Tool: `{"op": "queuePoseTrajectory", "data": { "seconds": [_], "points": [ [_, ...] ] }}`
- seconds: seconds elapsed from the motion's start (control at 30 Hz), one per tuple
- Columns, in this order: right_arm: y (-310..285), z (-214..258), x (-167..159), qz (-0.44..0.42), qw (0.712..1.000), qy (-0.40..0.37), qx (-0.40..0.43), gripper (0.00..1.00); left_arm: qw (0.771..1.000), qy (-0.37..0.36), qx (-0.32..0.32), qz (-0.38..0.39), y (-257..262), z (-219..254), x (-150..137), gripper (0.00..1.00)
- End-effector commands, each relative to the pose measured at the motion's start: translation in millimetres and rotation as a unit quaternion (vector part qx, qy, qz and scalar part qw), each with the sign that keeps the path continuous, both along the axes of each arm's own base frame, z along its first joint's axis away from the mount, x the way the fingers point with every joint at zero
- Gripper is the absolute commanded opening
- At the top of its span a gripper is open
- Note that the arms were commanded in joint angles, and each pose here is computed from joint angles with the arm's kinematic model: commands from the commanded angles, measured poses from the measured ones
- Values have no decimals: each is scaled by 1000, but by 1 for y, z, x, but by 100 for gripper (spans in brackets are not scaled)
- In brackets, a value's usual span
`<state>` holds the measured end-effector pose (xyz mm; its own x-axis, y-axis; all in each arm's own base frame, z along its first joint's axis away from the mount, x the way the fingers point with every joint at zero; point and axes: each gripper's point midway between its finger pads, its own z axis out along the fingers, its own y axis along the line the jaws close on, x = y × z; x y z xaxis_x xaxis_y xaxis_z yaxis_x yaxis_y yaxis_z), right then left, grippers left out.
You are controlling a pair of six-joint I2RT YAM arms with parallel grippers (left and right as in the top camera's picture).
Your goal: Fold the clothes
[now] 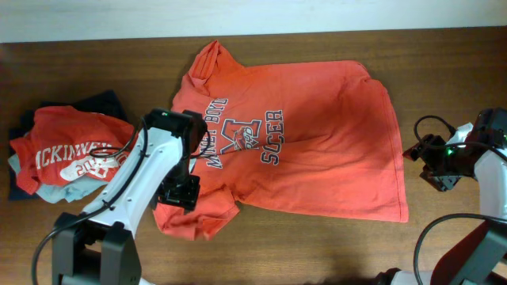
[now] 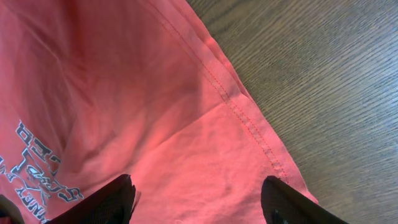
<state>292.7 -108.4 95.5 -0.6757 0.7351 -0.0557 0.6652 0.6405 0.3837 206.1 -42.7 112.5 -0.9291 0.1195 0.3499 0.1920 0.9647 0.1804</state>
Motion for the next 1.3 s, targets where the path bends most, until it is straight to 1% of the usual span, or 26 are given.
{"op": "queuePoseTrajectory", "data": {
  "seconds": [0.0, 0.07, 0.13, 0.2, 0.23, 0.27, 0.3, 0.33, 0.37, 0.4, 0.43, 0.47, 0.5, 0.57, 0.63, 0.8, 0.87, 0.97, 1.07, 1.13, 1.2, 1.27],
  "points": [
    [4, -18, -2, 7, 999, 29, 10, 71, 997, -72, -3, 28, 7, 16, 30, 73],
    [9, -25, -3, 14, 999, 41, 18, 70, 994, -106, -16, 32, 5, 14, 47, 77],
    [17, -31, -3, 26, 998, 48, 22, 68, 988, -145, -40, 28, -3, 8, 69, 76],
    [22, -31, 1, 47, 998, 43, 17, 66, 978, -187, -92, 3, -22, 1, 97, 68],
    [27, -32, 3, 55, 997, 43, 17, 66, 971, -212, -114, -6, -32, -5, 117, 60],
    [30, -32, 3, 60, 997, 43, 17, 64, 968, -222, -114, -9, -33, -9, 125, 54],
    [34, -32, 5, 69, 997, 43, 16, 56, 965, -236, -115, -22, -35, -19, 141, 36],
    [37, -32, 5, 74, 996, 42, 16, 52, 963, -241, -116, -23, -37, -26, 149, 28],
    [39, -32, 7, 81, 996, 40, 14, 45, 962, -246, -117, -21, -37, -33, 157, 15],
    [40, -31, 9, 90, 995, 36, 11, 35, 961, -251, -117, -18, -37, -44, 167, 2],
    [42, -31, 10, 94, 995, 34, 9, 28, 960, -255, -118, -17, -37, -51, 174, 0],
    [44, -31, 10, 97, 995, 33, 9, 24, 958, -261, -119, -16, -38, -59, 181, 0],
    [44, -31, 11, 98, 995, 33, 9, 22, 957, -264, -122, -22, -39, -64, 186, 0],
    [45, -31, 11, 100, 994, 32, 8, 21, 951, -269, -145, -48, -47, -78, 198, 0],
    [45, -31, 11, 100, 994, 32, 8, 22, 949, -269, -152, -58, -51, -88, 204, 0],
    [45, -31, 11, 100, 994, 32, 8, 21, 954, -251, -149, -66, -50, -118, 206, 0],
    [45, -31, 11, 100, 994, 32, 8, 22, 957, -246, -137, -63, -44, -129, 208, 0],
    [45, -31, 12, 100, 994, 30, 7, 22, 961, -247, -118, -47, -25, -144, 214, 0],
    [45, -31, 12, 100, 994, 30, 7, 22, 961, -261, -89, 1, 10, -154, 224, 0],
    [45, -31, 12, 100, 994, 30, 7, 22, 957, -273, -84, 43, 34, -156, 230, 0],
    [45, -31, 12, 101, 994, 30, 7, 22, 949, -290, -99, 73, 50, -153, 239, 0],
    [45, -31, 12, 104, 994, 29, 6, 21, 937, -308, -140, 91, 58, -143, 253, 1]
  ]
}}
